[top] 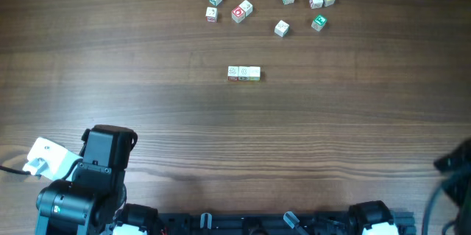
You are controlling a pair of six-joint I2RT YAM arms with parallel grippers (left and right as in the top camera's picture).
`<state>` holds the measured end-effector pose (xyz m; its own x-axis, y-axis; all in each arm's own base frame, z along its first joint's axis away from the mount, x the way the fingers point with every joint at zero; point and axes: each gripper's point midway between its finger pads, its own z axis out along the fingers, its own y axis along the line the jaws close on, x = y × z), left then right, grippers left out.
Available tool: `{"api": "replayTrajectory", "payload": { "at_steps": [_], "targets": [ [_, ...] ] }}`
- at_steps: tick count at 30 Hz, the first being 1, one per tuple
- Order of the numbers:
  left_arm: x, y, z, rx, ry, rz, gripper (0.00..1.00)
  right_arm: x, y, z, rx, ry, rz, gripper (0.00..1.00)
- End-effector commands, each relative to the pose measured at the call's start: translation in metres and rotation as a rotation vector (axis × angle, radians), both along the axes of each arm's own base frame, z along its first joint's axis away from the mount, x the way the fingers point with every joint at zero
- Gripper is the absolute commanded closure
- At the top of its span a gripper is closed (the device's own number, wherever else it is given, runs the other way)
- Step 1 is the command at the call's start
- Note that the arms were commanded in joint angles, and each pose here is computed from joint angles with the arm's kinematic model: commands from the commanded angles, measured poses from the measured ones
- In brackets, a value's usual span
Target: Form a horizontal line
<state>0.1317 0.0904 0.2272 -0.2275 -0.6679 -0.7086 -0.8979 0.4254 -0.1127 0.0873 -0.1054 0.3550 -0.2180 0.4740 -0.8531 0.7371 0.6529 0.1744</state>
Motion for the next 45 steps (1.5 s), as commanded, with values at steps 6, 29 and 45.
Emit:
{"api": "replayTrajectory", "payload": {
  "at_steps": [6, 29, 45],
  "targets": [
    [-0.001, 0.002, 0.000, -0.003, -0.014, 0.024, 0.00, 0.046, 0.026, -0.030, 0.015, -0.283, 0.178, 0.00],
    [-0.001, 0.002, 0.000, -0.003, -0.014, 0.024, 0.00, 0.141, 0.073, -0.111, -0.266, -0.577, 0.588, 0.00],
    [-0.001, 0.002, 0.000, -0.003, -0.014, 0.024, 0.00, 0.157, 0.072, -0.179, -0.214, -0.480, 0.601, 0.01]
  ]
}}
